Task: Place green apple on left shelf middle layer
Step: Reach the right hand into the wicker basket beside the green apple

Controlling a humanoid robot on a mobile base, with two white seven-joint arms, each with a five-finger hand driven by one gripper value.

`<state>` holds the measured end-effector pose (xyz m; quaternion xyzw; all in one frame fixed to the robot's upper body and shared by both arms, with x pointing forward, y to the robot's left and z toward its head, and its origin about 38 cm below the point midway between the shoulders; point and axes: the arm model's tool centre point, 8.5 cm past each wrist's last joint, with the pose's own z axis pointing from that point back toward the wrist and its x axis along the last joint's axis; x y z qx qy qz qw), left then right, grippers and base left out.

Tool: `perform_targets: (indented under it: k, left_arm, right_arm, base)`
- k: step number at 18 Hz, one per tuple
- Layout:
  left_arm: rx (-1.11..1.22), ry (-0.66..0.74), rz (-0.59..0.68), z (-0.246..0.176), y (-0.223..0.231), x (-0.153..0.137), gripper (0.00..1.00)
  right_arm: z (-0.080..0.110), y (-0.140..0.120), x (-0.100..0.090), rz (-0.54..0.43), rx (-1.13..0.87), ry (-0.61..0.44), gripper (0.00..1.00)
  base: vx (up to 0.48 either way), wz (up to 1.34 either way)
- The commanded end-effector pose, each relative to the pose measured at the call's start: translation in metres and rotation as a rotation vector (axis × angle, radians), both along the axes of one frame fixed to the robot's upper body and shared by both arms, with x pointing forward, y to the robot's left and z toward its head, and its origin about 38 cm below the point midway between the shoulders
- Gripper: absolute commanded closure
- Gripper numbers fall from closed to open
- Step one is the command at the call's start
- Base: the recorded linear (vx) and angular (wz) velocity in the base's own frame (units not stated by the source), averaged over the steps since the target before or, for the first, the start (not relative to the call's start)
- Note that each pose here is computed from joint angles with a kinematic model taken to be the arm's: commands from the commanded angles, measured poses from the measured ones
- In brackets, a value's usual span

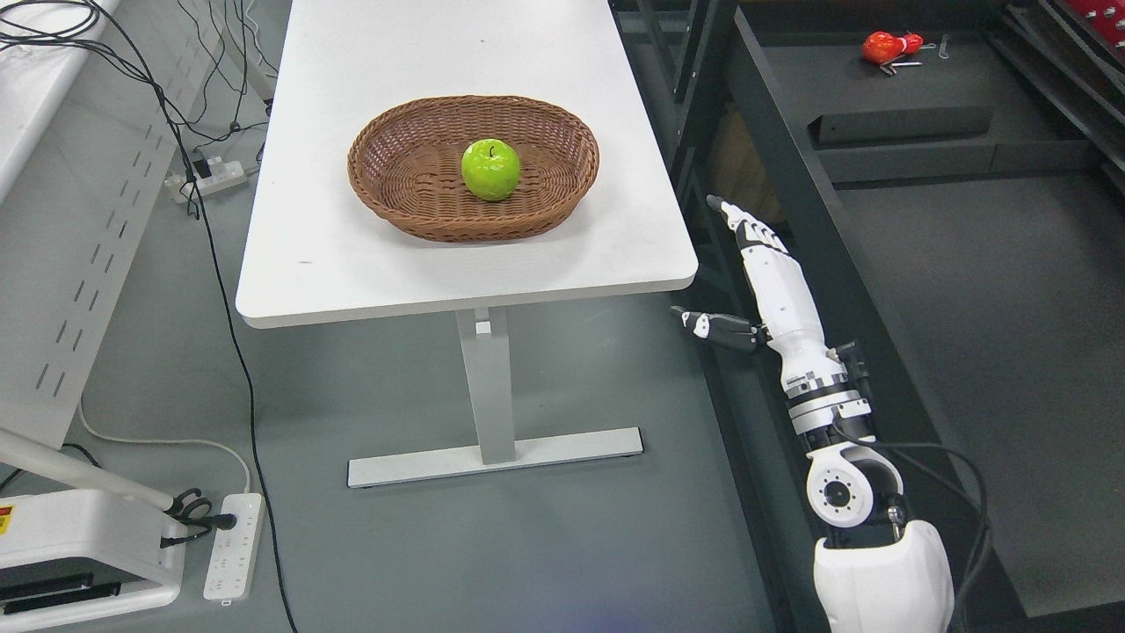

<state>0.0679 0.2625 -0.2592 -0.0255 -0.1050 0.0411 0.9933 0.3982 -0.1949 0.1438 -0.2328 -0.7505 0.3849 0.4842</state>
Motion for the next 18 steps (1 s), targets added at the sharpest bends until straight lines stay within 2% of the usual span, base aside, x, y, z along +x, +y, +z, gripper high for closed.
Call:
perform_targets:
  k: [1,5,8,11,18]
  left_arm:
    - [0.018,0.002,-0.001,0.001,0.011,0.0,0.0]
    - [0.018,0.0,0.001,0.001,0.011,0.0,0.0]
    - [0.018,0.0,0.001,0.001,0.011,0.0,0.0]
    - [0.017,0.002,0.001,0.001,0.011,0.0,0.0]
    - [0.018,0.001,-0.001,0.001,0.011,0.0,0.0]
  right_arm:
    - [-0.021,0.028,0.02,0.079,-0.042,0.093,0.0]
    - [-0.014,0.034,0.027,0.096,-0.05,0.08,0.0]
    - [-0.021,0.04,0.031,0.111,-0.06,0.104,0.0]
    - [-0.019,0.041,0.033,0.113,-0.06,0.1,0.0]
    - [-0.027,0.042,0.042,0.109,-0.079,0.151,0.0]
  base:
    - [0.094,0.0]
    - [0.107,0.0]
    - [0.108,0.0]
    - [0.105,0.07]
    - [0.135,0.23]
